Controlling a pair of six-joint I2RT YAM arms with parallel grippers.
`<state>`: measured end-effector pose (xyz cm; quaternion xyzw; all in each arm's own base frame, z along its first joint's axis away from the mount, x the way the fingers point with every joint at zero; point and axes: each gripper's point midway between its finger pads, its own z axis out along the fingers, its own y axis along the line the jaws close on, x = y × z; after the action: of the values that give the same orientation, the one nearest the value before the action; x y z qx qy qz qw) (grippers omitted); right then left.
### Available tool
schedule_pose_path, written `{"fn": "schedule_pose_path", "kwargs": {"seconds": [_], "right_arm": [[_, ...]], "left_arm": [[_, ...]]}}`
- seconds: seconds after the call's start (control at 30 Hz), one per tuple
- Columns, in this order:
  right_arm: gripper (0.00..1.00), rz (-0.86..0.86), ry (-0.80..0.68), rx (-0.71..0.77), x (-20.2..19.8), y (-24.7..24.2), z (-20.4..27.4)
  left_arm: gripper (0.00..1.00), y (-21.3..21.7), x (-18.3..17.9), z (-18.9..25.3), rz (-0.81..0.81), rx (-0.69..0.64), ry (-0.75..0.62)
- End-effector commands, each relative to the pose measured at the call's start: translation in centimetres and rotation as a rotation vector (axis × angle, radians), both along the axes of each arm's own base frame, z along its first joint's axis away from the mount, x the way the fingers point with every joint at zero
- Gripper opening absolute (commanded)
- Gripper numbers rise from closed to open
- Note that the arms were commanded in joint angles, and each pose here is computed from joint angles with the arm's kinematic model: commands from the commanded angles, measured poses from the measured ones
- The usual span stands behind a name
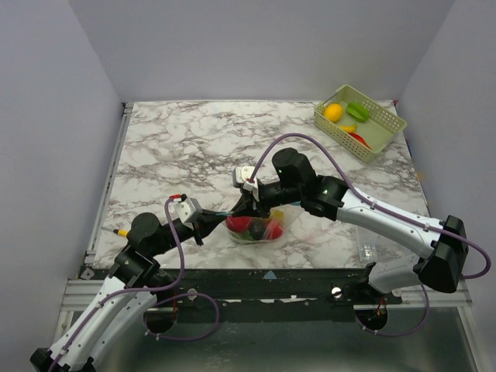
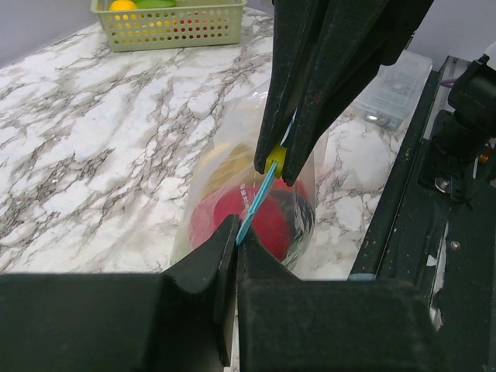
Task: Place the food in the zip-top bag and seal the zipper
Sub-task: Zip the zipper food storage bag at the center of the board.
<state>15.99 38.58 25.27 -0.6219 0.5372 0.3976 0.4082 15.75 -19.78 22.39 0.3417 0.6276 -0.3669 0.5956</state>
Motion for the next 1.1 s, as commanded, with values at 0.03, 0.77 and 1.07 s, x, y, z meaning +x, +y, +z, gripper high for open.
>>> {"fn": "schedule_pose_path", "kwargs": {"seconds": [0.03,0.77,1.07], "right_arm": [[0.00,-0.034,0.029,-0.022,0.6,-0.2,-0.8],[0.00,-0.102,0.023,-0.044,1.2,-1.3,-0.4],[0.00,-0.188,0.023,-0.064,2.4,-4.9,-1.4]], "left_arm": [[0.16,-0.6,-0.9,3.0,-0.072,-0.029,-0.070],[0.00,0.3,0.5,3.6,0.027,-0.039,-0.072],[0.00,2.1,1.3,2.8,0.141,0.006,-0.090]]}}
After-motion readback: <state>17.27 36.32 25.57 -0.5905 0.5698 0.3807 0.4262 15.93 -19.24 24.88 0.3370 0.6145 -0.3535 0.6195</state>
